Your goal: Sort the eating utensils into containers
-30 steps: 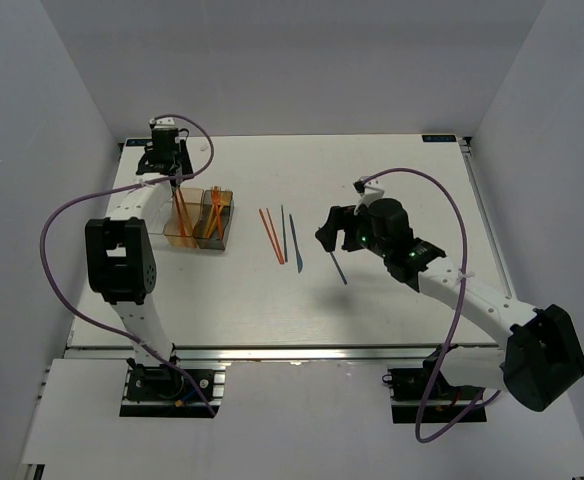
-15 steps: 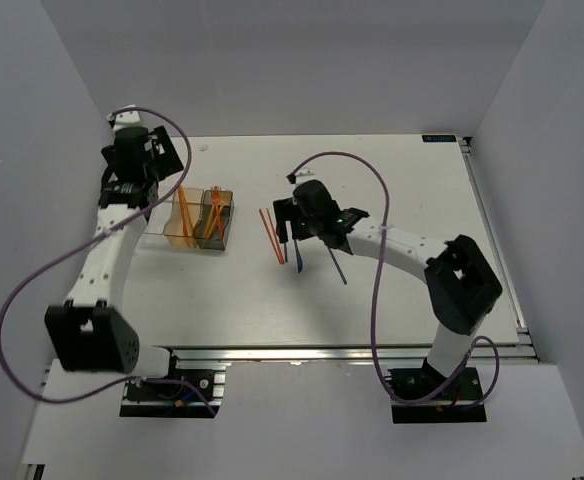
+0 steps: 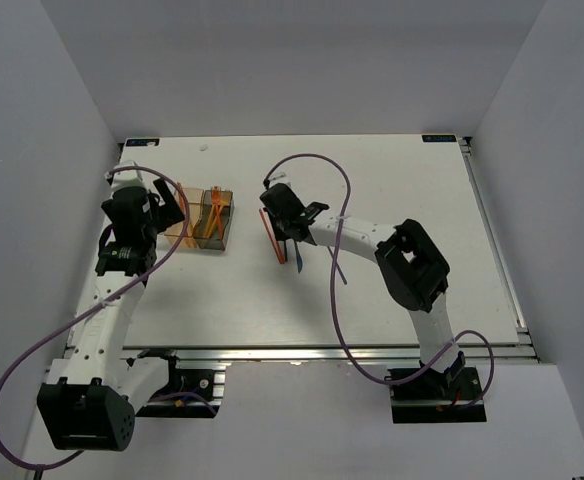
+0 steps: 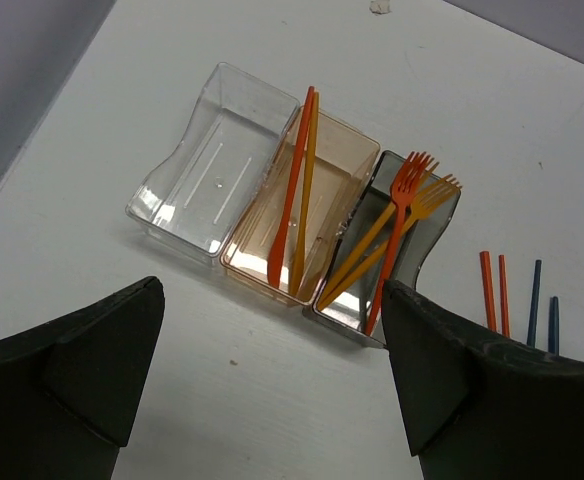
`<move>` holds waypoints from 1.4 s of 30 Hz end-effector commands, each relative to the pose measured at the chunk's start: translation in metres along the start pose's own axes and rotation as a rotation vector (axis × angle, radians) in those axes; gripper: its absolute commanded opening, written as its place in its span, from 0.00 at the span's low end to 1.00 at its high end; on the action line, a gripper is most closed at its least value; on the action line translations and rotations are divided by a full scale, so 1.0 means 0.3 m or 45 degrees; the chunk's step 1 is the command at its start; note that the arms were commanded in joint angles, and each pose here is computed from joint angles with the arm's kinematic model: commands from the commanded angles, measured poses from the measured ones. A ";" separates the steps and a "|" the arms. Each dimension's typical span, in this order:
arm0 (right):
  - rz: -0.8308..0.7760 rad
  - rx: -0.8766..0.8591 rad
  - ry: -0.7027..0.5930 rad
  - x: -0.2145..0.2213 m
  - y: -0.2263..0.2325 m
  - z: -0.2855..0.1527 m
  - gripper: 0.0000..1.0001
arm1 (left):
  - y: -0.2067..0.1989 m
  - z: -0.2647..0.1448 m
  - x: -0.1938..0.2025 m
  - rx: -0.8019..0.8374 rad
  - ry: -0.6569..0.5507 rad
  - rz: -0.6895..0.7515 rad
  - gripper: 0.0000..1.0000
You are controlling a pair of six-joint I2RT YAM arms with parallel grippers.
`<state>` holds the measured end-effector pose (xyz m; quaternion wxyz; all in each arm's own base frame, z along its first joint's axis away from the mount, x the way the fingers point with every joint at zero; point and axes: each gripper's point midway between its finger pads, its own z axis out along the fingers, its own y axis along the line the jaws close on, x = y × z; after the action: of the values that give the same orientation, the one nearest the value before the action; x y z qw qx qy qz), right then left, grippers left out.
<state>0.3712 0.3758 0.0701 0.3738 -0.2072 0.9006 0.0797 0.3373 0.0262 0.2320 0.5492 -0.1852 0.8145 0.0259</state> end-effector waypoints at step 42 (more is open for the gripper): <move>0.089 0.099 0.038 -0.028 -0.141 0.044 0.32 | -0.105 0.007 0.034 0.195 0.071 0.002 0.98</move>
<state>0.4032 0.3356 0.0330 0.3384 -0.1683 0.9251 0.0362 0.3442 -0.0014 0.2195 0.5296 -0.1502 0.8342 -0.0320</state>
